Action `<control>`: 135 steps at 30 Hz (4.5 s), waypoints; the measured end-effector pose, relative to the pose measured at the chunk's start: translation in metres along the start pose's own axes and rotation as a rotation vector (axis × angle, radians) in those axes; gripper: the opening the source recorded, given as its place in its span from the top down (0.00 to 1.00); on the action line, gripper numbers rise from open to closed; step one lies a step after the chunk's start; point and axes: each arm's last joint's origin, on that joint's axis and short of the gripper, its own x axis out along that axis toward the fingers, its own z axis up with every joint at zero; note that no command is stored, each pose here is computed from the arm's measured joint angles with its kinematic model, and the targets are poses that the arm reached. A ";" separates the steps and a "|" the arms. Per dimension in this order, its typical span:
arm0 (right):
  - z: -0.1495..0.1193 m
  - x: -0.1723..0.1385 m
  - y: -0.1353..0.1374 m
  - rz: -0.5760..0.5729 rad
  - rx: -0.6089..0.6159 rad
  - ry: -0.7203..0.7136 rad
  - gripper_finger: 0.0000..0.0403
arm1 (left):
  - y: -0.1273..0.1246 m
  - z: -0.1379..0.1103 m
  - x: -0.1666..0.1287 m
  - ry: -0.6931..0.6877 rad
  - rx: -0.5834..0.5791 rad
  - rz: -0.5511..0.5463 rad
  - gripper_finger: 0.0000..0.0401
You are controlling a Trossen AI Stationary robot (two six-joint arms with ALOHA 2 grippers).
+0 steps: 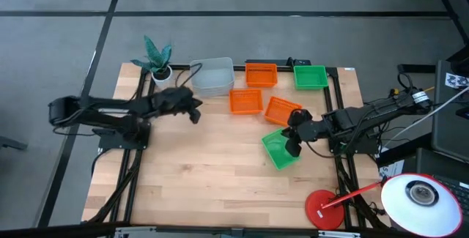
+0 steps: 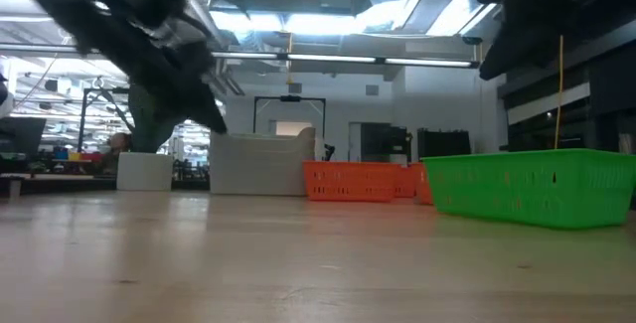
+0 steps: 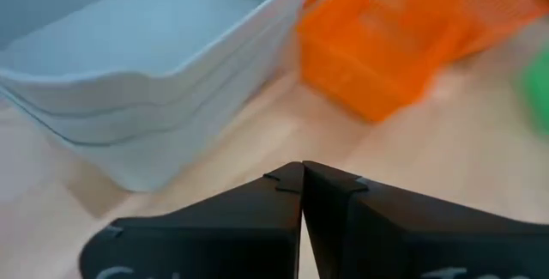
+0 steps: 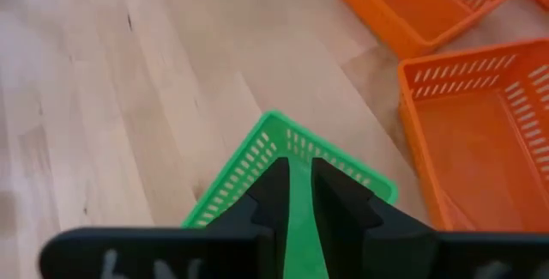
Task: Stack baskets by color
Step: Adjust the stacked gray bins, then stack the green bin on the green bins
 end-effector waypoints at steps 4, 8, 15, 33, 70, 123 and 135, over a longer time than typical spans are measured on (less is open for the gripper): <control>0.001 0.000 0.000 0.001 0.006 -0.007 0.87 | 0.009 0.017 0.033 0.079 0.028 0.016 1.00; 0.001 0.000 0.000 -0.002 0.002 -0.010 0.87 | 0.014 0.028 0.068 0.146 0.064 0.039 1.00; 0.001 0.000 -0.001 -0.010 -0.004 -0.001 0.87 | 0.016 0.048 0.106 0.181 0.112 0.063 1.00; -0.002 0.000 -0.003 -0.031 -0.042 0.024 0.87 | -0.004 0.064 0.089 0.159 0.137 0.040 1.00; -0.002 0.000 -0.003 -0.028 -0.012 0.021 0.87 | -0.022 -0.074 -0.071 -0.210 0.163 -0.371 1.00; -0.001 0.002 -0.003 -0.053 -0.074 0.007 0.87 | 0.001 -0.077 -0.089 -0.280 0.326 -0.596 1.00; -0.011 0.036 0.005 -0.103 -0.194 0.149 0.87 | 0.001 -0.077 -0.089 -0.280 0.326 -0.596 1.00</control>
